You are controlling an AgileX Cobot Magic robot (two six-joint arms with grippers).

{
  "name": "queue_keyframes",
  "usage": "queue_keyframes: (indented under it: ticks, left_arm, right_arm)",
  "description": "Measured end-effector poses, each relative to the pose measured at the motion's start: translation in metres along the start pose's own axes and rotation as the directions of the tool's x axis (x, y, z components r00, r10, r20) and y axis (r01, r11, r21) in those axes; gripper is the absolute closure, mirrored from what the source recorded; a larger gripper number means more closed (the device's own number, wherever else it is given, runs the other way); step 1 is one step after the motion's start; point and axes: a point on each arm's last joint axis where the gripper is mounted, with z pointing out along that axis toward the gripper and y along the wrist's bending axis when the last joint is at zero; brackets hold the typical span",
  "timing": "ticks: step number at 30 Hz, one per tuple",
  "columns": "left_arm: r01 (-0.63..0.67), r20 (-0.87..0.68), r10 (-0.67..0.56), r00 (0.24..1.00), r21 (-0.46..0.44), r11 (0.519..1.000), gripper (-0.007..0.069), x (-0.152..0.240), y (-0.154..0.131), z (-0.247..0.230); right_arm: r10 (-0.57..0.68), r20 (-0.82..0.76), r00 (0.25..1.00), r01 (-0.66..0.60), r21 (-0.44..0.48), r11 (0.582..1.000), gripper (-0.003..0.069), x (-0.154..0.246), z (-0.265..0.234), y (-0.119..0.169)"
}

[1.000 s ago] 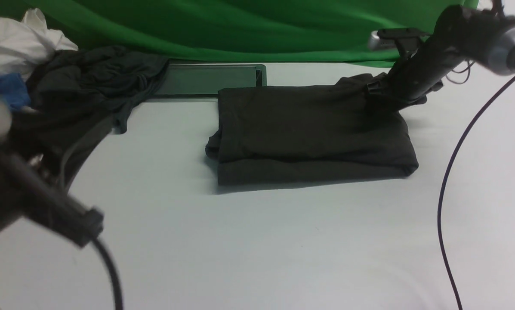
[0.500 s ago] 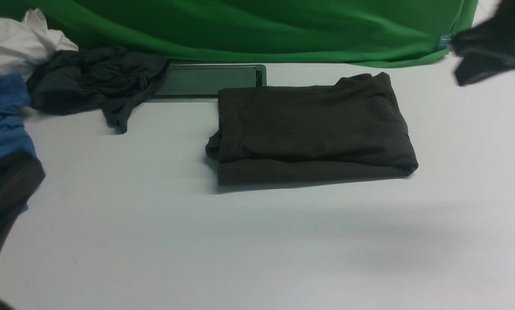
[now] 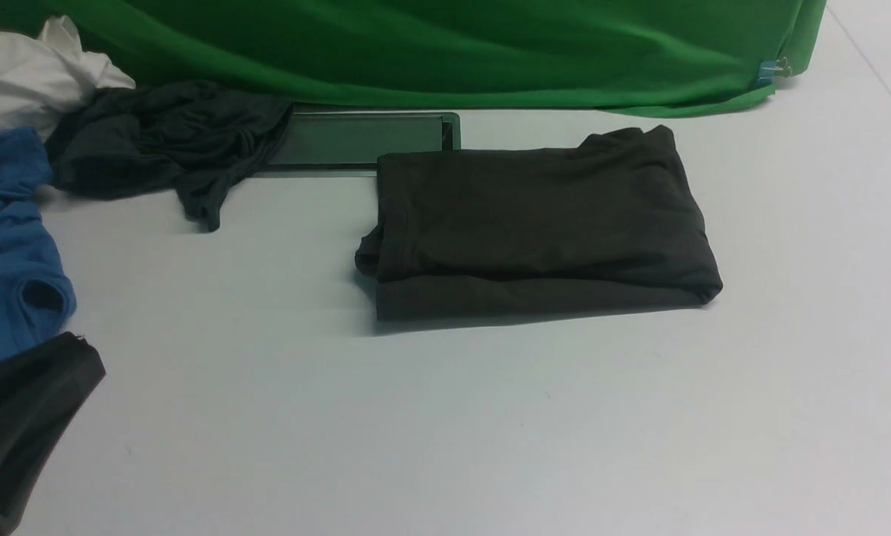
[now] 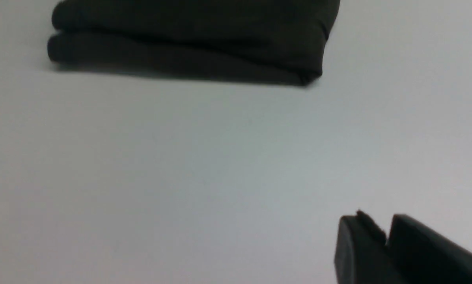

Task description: Fold a long-sleeved shirt on a white desktop.

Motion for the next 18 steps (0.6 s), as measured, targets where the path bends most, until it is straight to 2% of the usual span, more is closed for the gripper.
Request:
queue_keyframes:
  ticks: [7, 15, 18]
  left_arm:
    - [0.000, 0.000, 0.000, 1.000, 0.000, 1.000, 0.0607, 0.000, 0.000, 0.000]
    - [0.000, 0.000, 0.000, 1.000, 0.000, 1.000, 0.0607, 0.000, 0.000, 0.000]
    - [0.000, 0.000, 0.000, 1.000, 0.000, 1.000, 0.0607, 0.000, 0.000, 0.000]
  right_arm:
    - [0.022, 0.086, 0.996, -0.022, -0.004, 1.000, 0.0615, 0.041, -0.014, 0.001]
    - [0.013, 0.164, 0.986, -0.012, -0.002, 1.000, 0.0599, 0.049, -0.026, 0.002]
    - [0.004, 0.211, 0.977, -0.005, 0.005, 1.000, 0.0623, 0.047, -0.025, 0.002]
